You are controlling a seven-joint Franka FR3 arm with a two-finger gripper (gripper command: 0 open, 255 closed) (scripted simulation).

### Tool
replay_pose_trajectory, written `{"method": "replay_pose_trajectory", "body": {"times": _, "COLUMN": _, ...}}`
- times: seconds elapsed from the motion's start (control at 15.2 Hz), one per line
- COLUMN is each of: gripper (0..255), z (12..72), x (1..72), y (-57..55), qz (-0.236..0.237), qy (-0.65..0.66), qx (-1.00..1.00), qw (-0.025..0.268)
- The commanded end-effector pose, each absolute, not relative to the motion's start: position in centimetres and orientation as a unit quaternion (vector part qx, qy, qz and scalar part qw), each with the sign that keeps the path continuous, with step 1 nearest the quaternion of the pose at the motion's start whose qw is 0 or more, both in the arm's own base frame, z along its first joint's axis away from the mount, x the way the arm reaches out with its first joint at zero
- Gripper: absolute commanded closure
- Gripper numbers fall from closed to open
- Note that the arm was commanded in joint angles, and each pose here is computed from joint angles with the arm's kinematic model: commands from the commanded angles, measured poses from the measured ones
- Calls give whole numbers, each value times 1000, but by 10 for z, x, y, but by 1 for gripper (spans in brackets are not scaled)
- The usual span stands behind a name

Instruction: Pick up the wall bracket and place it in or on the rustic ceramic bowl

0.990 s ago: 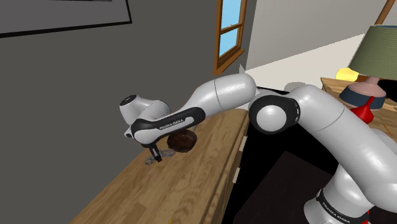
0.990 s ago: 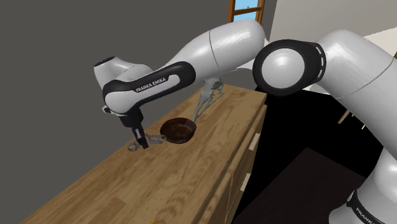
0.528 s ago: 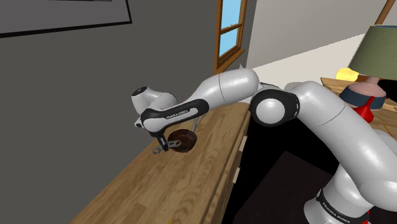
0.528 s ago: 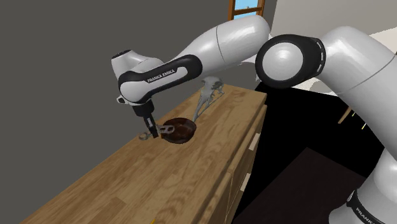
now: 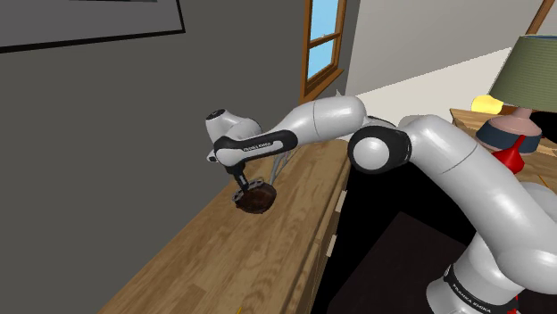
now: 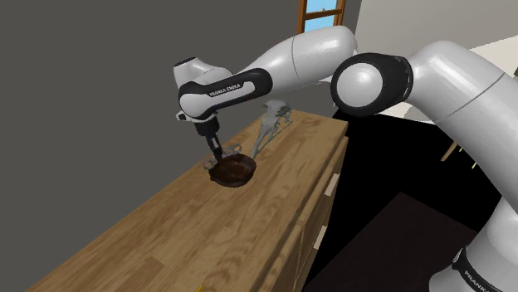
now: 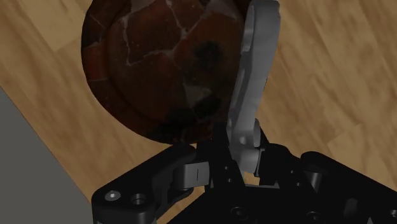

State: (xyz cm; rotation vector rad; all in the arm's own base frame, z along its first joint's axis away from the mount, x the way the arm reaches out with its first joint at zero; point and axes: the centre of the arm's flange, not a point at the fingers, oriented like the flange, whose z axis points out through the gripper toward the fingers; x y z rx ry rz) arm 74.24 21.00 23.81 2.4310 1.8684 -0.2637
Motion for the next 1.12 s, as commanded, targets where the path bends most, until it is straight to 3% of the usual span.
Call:
{"method": "replay_pose_trajectory", "body": {"times": 0.0, "gripper": 255, "z": 237, "x": 756, "y": 183, "qz": -86, "qy": 607, "qx": 789, "qw": 32}}
{"method": "replay_pose_trajectory", "body": {"times": 1.06, "gripper": 255, "z": 168, "x": 772, "y": 149, "qz": -86, "qy": 607, "qx": 789, "qw": 32}}
